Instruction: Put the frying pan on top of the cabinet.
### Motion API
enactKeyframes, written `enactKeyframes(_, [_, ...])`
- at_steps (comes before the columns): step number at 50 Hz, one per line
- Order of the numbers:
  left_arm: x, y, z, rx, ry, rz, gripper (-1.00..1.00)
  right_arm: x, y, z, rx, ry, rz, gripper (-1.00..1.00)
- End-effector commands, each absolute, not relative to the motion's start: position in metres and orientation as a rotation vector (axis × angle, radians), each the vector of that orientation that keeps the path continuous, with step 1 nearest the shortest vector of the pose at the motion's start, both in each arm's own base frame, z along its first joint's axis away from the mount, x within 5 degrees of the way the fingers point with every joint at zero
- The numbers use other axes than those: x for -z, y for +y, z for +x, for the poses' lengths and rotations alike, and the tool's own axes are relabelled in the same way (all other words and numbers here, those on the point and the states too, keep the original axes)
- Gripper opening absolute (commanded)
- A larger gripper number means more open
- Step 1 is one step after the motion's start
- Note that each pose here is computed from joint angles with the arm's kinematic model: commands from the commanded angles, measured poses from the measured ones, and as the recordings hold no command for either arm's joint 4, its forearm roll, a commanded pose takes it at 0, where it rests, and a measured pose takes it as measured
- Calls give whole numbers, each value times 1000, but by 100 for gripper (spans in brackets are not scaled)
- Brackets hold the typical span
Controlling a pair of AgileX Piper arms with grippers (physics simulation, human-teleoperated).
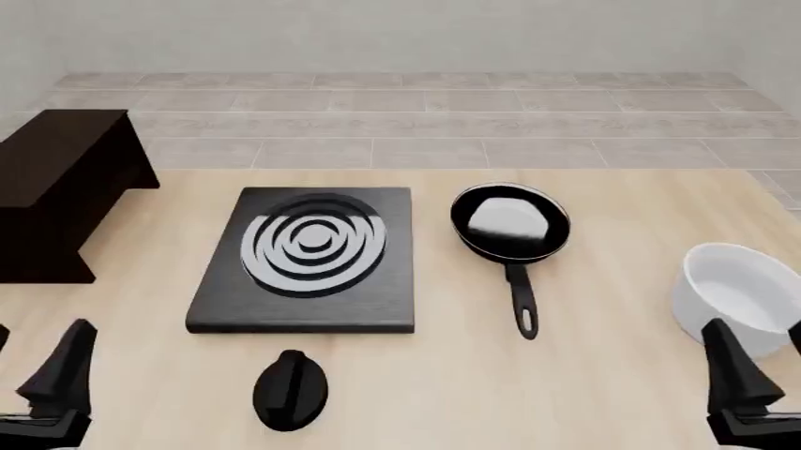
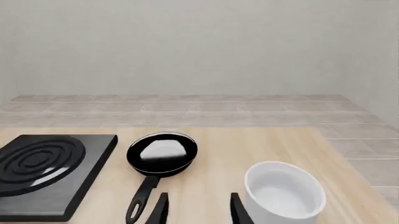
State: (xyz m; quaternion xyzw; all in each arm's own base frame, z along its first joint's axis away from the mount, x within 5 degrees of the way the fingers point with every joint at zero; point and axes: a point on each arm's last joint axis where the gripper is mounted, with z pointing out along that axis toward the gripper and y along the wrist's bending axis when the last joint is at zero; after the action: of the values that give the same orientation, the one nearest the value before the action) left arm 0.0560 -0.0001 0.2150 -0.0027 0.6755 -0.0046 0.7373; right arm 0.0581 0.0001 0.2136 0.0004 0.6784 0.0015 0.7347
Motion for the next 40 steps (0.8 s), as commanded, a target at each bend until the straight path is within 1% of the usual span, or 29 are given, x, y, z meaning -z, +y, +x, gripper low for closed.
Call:
enactKeyframes(1, [-217,0,56,-13,1467,17,100,-214,0,57,2,1484,-5,100])
enactKeyframes(15, [-219,-1,59,-14,1478,49,100,-214,0,58,-3,1487,-8,100])
enactKeyframes(21, [-237,-7,77,41,1468,103,100,-214,0,58,-3,1487,-2,100])
enactKeyframes(24, [-250,-16,93,96,1454,161,100,-214,0,58,-6,1488,2,100])
enactKeyframes(27, [-254,-19,104,87,1451,192,100,-214,0,58,-7,1489,3,100])
enactKeyframes(28, [-261,-26,115,123,1456,217,100,-214,0,58,-6,1489,1,100])
enactKeyframes(29, [-261,-26,116,123,1456,217,100,-214,0,58,-6,1489,1,100])
enactKeyframes(32, [-275,-36,133,167,1465,242,100,-214,0,58,-3,1489,1,100])
enactKeyframes(33, [-288,-46,139,207,1453,284,100,-214,0,58,-3,1489,3,100])
enactKeyframes(39, [-309,-72,158,320,1470,342,100,-214,0,58,0,1489,2,100])
enactKeyframes(40, [-316,-82,162,366,1480,359,100,-213,0,58,0,1489,0,100])
